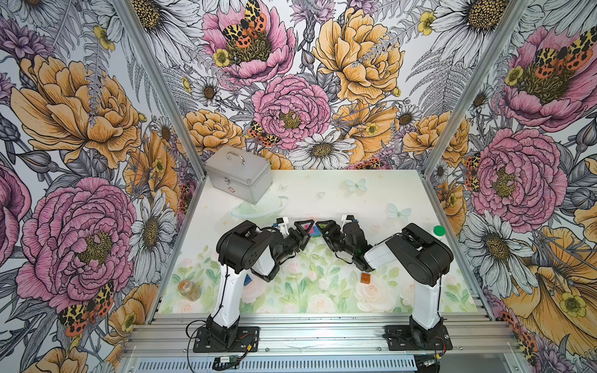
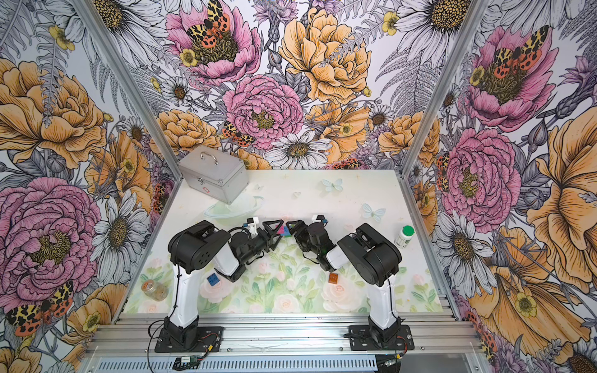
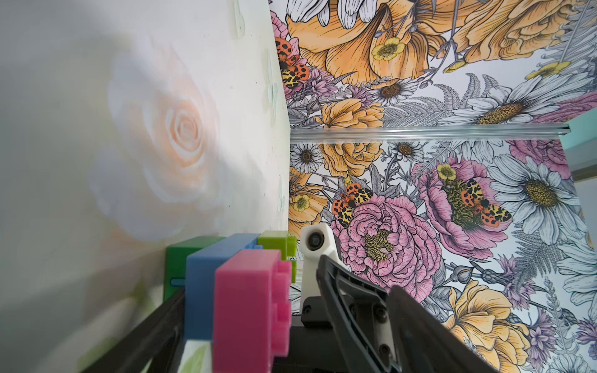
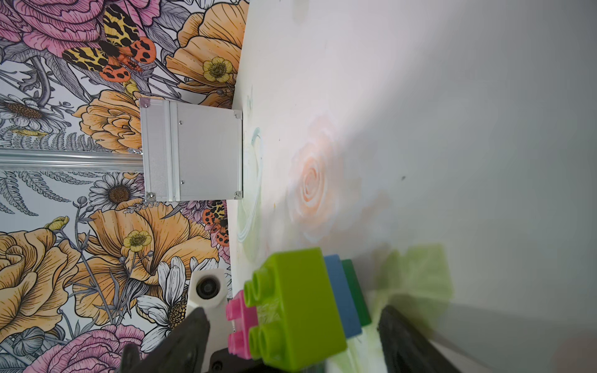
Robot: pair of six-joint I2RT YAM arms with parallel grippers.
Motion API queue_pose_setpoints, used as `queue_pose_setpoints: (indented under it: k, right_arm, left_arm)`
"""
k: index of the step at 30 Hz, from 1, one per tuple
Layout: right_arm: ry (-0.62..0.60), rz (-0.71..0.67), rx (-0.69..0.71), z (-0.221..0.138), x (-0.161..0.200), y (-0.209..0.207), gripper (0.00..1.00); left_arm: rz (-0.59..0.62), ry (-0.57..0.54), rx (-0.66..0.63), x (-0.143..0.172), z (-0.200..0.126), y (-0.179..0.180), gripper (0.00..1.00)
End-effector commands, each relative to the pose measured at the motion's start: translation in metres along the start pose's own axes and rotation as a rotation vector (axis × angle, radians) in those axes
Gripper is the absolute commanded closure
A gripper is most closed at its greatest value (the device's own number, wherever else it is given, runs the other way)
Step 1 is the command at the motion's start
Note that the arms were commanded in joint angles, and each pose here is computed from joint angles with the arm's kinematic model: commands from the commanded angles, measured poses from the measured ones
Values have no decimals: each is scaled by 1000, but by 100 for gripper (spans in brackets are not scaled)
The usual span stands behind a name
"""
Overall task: Assemble the letter v with lego
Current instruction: Assemble the lego brick with the lego brick, then adjust the lego brick at the center of the board.
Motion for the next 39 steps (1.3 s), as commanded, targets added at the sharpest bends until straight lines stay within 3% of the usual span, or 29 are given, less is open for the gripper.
queue_pose_setpoints:
  k: [1, 7, 11, 14, 18, 22, 26, 30, 39]
  right_arm:
    - [60, -83, 126, -13, 1, -5, 7]
    - [121, -311, 222, -45, -21, 12, 3]
    - [192, -512, 181, -69, -42, 21, 8]
    - [260, -875, 130, -86, -54, 43, 9]
    - [328, -1425, -84, -102, -46, 65, 1]
    - [338, -1820, -164, -103, -43, 66, 1]
    - [468, -1955, -186, -76, -53, 55, 1]
    - [524, -2057, -242, -46, -57, 47, 5]
    - [569, -2136, -271, 0, -62, 39, 12]
  left_arm:
    - [-109, -90, -535, -10, -57, 110, 1]
    - [-107, -115, -590, -18, -81, 105, 1]
    - [-91, -113, -640, -21, -88, 98, 1]
    - [-52, -119, -653, -22, -91, 82, 1]
    - [107, -125, -751, -23, -91, 36, 1]
    - [245, -190, -783, -29, -105, -18, 1]
    - [272, -235, -733, -44, -127, -54, 1]
    - [293, -235, -682, -51, -140, -76, 1]
    - [299, -222, -667, -58, -149, -77, 1]
Point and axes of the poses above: each gripper's point midway between its finger pads, its own z axis out along the fingers, its own y axis along the line the jaws close on, x = y × z, the point moved 8 cm from there along -z, back along the fingers, and after that the axes turned 15 degrees about -z, right-handed, at the moved point
